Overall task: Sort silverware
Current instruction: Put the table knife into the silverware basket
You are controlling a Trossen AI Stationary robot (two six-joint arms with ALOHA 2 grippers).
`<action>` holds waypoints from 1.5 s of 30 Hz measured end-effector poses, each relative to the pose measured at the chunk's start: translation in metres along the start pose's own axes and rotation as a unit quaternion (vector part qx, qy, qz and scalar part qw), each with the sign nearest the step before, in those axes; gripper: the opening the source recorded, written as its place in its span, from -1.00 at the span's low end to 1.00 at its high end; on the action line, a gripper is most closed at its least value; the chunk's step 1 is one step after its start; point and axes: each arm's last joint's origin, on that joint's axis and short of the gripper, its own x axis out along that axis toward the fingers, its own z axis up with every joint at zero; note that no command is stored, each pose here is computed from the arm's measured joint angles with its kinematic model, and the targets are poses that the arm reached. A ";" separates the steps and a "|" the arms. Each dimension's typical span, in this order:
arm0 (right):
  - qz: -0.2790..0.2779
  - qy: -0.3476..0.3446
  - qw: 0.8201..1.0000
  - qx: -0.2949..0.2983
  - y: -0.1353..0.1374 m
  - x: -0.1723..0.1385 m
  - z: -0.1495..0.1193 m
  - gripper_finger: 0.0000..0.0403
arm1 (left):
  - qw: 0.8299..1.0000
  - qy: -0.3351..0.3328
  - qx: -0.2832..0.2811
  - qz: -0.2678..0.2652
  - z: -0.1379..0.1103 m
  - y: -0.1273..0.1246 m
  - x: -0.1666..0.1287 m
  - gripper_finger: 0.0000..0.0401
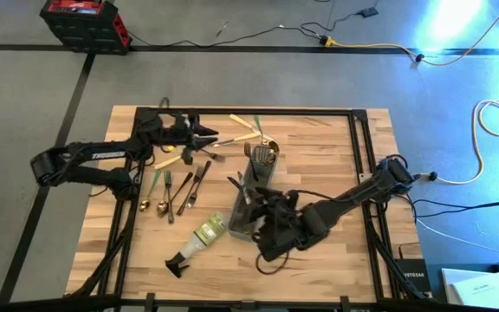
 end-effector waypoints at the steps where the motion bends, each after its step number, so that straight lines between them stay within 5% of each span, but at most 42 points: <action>1: 0.000 0.006 1.000 0.024 0.001 -0.004 -0.003 -0.33 | 1.000 0.004 0.004 0.004 0.002 -0.001 -0.003 -0.58; 9: 0.077 0.029 0.951 0.298 0.028 -0.010 -0.027 -0.33 | 0.990 0.064 0.017 0.127 -0.002 0.006 -0.016 -0.58; 16: 0.133 0.065 0.856 0.495 0.054 -0.025 -0.065 -0.33 | 0.973 0.145 0.043 0.176 -0.029 0.032 -0.004 -0.58; 24: 0.147 0.065 0.820 0.550 0.074 -0.030 -0.074 -0.33 | 0.961 0.208 0.034 0.176 -0.060 0.086 0.035 -0.58; 31: 0.162 0.080 0.811 0.557 0.091 -0.027 -0.068 -0.33 | 0.961 0.242 -0.009 0.136 -0.094 0.120 0.062 -0.58; 36: 0.170 0.082 0.807 0.560 0.098 -0.023 -0.060 -0.33 | 0.952 0.278 -0.049 0.120 -0.114 0.127 0.075 -0.58; 45: 0.161 0.091 0.816 0.547 0.103 -0.020 -0.056 -0.33 | 0.937 0.338 -0.042 0.079 -0.119 0.114 0.090 -0.58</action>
